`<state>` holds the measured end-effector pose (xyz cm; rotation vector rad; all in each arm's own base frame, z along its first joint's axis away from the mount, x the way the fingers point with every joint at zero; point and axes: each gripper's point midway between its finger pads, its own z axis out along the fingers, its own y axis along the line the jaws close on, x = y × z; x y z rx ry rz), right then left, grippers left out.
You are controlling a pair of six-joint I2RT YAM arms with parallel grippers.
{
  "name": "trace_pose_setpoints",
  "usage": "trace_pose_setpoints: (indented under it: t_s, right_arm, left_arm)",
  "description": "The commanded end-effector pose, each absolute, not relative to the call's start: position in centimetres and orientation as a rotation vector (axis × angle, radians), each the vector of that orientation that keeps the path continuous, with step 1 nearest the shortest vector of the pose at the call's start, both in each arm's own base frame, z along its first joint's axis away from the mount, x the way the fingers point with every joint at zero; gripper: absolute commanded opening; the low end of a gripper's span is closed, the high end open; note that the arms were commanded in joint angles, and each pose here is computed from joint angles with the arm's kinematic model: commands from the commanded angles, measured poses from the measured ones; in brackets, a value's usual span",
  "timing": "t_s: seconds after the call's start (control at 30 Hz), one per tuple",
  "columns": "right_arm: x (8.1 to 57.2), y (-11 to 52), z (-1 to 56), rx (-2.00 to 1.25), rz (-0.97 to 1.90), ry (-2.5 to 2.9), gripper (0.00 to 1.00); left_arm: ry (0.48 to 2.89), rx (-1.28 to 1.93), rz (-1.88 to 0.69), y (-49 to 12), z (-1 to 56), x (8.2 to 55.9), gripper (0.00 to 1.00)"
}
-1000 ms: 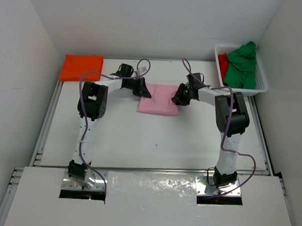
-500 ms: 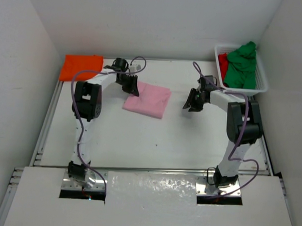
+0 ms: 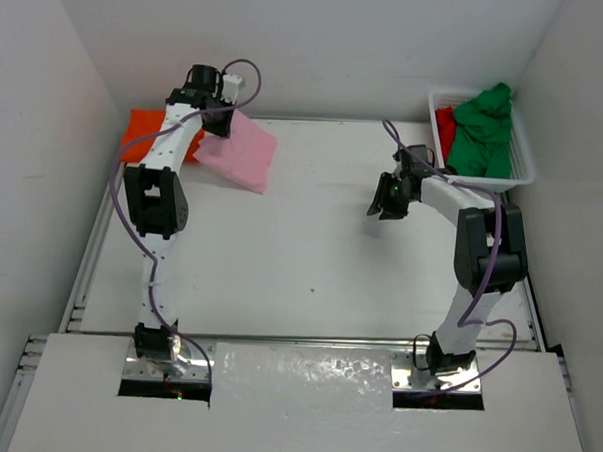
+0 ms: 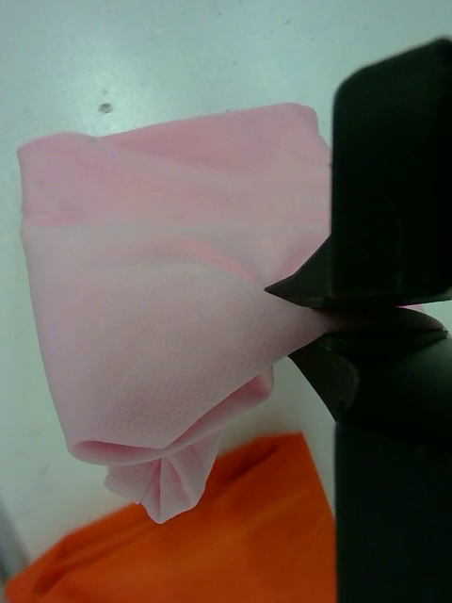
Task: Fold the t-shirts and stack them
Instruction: Put the neatly folded tshirt into the corner of the board with the left arm
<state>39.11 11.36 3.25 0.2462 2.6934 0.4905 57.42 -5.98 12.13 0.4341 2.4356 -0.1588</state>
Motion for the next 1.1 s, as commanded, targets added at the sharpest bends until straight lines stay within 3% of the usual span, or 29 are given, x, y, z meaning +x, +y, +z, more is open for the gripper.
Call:
trace_pose_setpoints:
  t_s: [0.0, 0.3, 0.5, 0.87, 1.07]
  right_arm:
    - [40.3, 11.1, 4.4, 0.214, 0.453, 2.666, 0.38]
    - [38.9, 9.8, 5.2, 0.218, 0.361, 2.689, 0.38]
    - [37.7, 8.9, 6.1, 0.218, 0.289, 2.703, 0.38]
    - [38.5, 9.7, 7.3, 0.157, 0.229, 2.724, 0.38]
    - [39.5, 10.7, 6.7, 0.102, 0.215, 2.763, 0.38]
  left_arm:
    - [2.339, 0.455, 0.019, -4.4, 15.7, 59.3, 0.0]
    - [2.098, 0.451, 0.144, -1.1, 23.2, 62.4, 0.0]
    - [1.959, 0.402, 0.038, 2.7, 27.7, 63.0, 0.0]
    - [1.897, 0.295, -0.226, 8.6, 27.2, 63.1, 0.0]
    - [1.905, 0.259, -0.35, 10.3, 23.8, 63.8, 0.0]
